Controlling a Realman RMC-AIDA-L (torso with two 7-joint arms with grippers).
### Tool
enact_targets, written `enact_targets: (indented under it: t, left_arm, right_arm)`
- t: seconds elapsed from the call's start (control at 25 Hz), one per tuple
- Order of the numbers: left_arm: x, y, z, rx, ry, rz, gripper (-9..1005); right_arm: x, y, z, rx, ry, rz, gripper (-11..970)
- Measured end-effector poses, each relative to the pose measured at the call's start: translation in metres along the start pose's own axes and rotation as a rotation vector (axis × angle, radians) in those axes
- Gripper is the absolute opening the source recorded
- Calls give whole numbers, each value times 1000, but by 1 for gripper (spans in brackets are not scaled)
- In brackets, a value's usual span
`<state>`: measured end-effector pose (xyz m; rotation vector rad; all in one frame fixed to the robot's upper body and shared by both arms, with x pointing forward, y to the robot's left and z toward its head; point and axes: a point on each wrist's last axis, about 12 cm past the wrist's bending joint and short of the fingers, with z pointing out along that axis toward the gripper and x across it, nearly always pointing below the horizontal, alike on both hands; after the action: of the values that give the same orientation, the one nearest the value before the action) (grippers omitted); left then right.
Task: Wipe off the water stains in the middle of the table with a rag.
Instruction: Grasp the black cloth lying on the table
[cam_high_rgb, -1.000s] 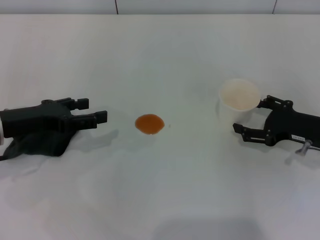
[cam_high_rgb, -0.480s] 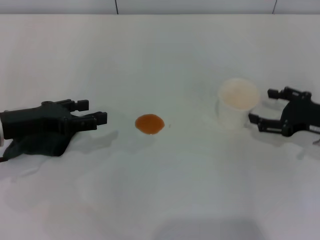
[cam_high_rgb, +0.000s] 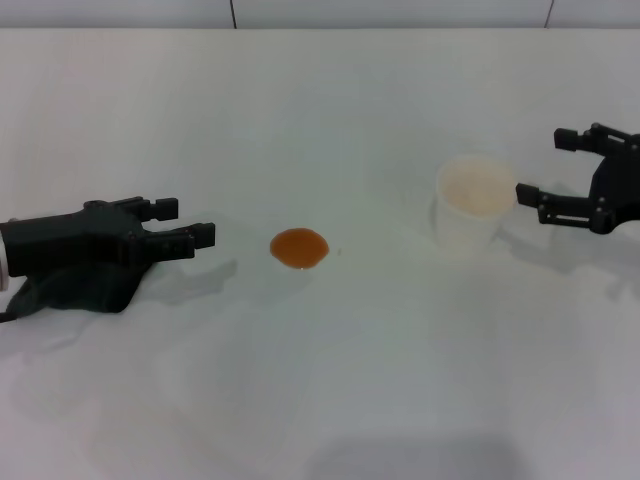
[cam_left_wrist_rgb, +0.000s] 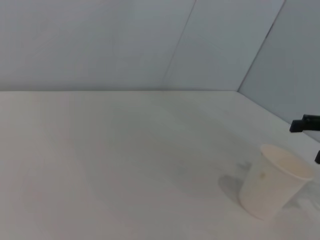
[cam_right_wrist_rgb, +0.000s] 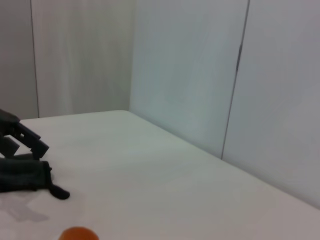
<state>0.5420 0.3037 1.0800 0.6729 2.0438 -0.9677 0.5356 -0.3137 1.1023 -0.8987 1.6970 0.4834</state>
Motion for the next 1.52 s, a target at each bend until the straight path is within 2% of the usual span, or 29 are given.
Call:
enact_targets:
  t: [0.16, 0.44, 0.52, 0.72, 0.92, 1.16, 1.4, 1.44, 1.52]
  left_arm:
    - [-2, 0, 1, 1, -1, 6, 846]
    - [-5, 0, 2, 8, -1, 13, 846]
    - [-8, -1, 3, 15, 1, 16, 846]
    - [-12, -3, 7, 37, 37, 8, 846]
    - [-15, -5, 10, 55, 56, 1, 845]
    - [-18, -6, 8, 86, 94, -13, 845]
    - [-37, -10, -3, 122, 178, -11, 845]
    - [-50, -14, -11, 124, 198, 13, 845]
    - [-57, -16, -14, 120, 203, 26, 845]
  right_arm:
    - [-12, 1, -3, -60, -59, -9, 847]
    - [-54, 15, 5, -303, -132, -55, 847]
    - [-65, 16, 13, -372, -98, -83, 846]
    - [-73, 16, 40, -447, 97, -142, 846]
    - [-74, 20, 52, -472, 144, -160, 846]
    - [-77, 15, 55, -417, 134, -174, 845]
    - [-76, 12, 55, -386, 125, -169, 846]
    - [-76, 12, 55, -385, 125, -168, 843]
    - [-75, 12, 55, -381, 124, -167, 841]
